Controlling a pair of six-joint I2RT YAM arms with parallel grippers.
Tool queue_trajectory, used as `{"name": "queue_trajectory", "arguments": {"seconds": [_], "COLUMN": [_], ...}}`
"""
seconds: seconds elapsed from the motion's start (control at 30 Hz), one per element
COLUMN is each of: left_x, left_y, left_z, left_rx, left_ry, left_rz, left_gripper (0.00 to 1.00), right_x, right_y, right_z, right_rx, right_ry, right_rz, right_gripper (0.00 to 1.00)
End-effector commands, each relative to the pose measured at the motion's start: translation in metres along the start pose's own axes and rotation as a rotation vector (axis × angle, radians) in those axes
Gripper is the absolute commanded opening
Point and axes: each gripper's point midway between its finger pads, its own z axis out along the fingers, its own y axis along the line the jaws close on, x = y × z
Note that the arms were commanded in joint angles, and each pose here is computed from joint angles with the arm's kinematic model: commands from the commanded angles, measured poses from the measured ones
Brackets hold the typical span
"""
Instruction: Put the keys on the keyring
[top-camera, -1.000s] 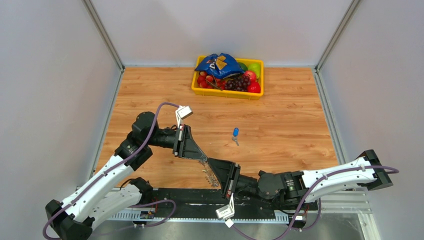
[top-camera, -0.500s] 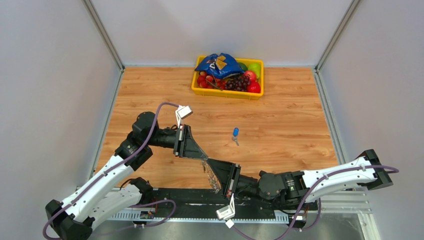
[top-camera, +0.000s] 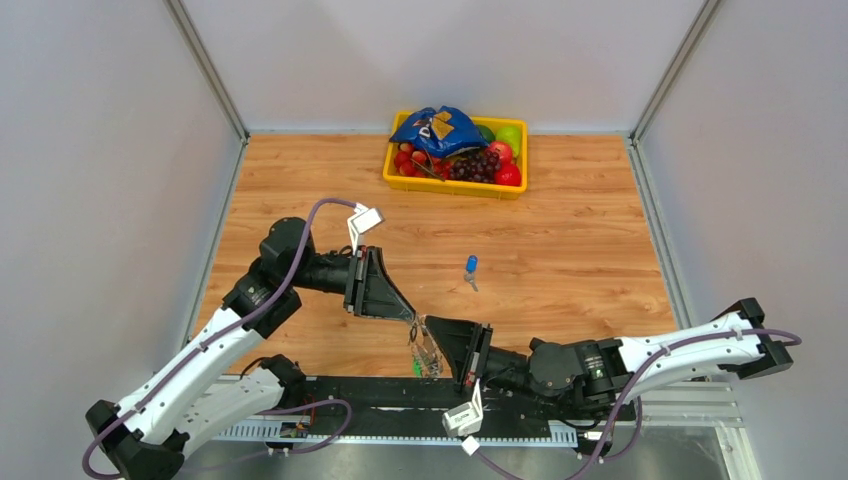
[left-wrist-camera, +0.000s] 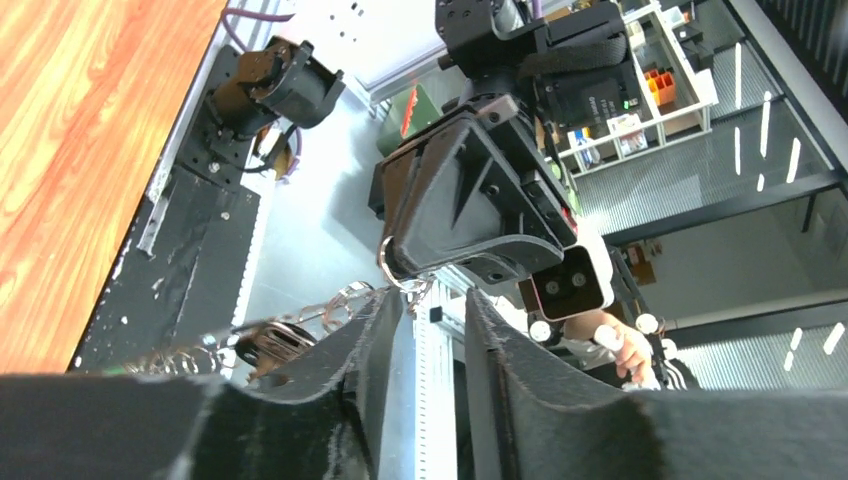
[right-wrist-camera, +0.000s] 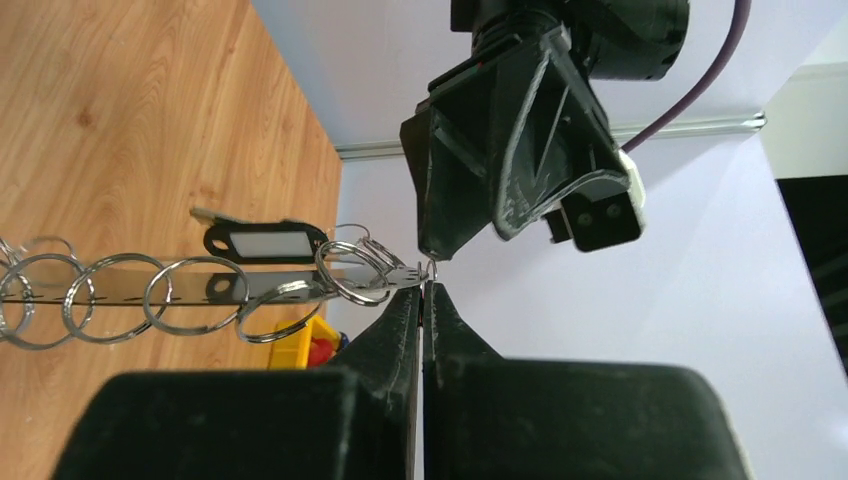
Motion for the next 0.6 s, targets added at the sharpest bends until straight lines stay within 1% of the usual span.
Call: {"name": "queue_trajectory", "arguments": {"seconds": [0.0,0.03,0.13,0.23,0.4,0.57], "left_x": [-0.005,-0.005,-0.011,-0.014,-0.019,-0.016], "left_y": [-0.023,-0.022,-0.020,-0.022,-0.030,-0.029], "left_z": [-0.006,-0.007,-0.008,-0.008,-0.009,-0.009], "left_rx": [0.026,0.018,-0.017,-0.012,0.007,0.028], "left_ry": [-0.009,-0.012,-0.036,-0.046,-0.066,-0.055], "left_rz": [0.172,0.195,0.258,0.318,0.396,0.416], "left_gripper": [0.43,0.45,0.47,0.51,0.54,0.55], "right_x": [-0.001,-0.003,-0.011,-0.017,-0.019,-0.019], "right_y": [-0.036,-0.034,-0.041,-0.048,-0.053,-0.053], "right_z": [-0.011,-0.012,-0.014,-0.014,-0.010,-0.005], "right_rx": [0.070,0.052,0.037,0.027,0.003,-0.026], "right_ry": [-0.012,-0.021,-0.060,-0.083,-0.057,-0.009], "right_rz": [0.213,0.240,0.334,0.411,0.514,0.577], "right_gripper": [0.00,0.00,0.00,0.00,0.00,0.00]}}
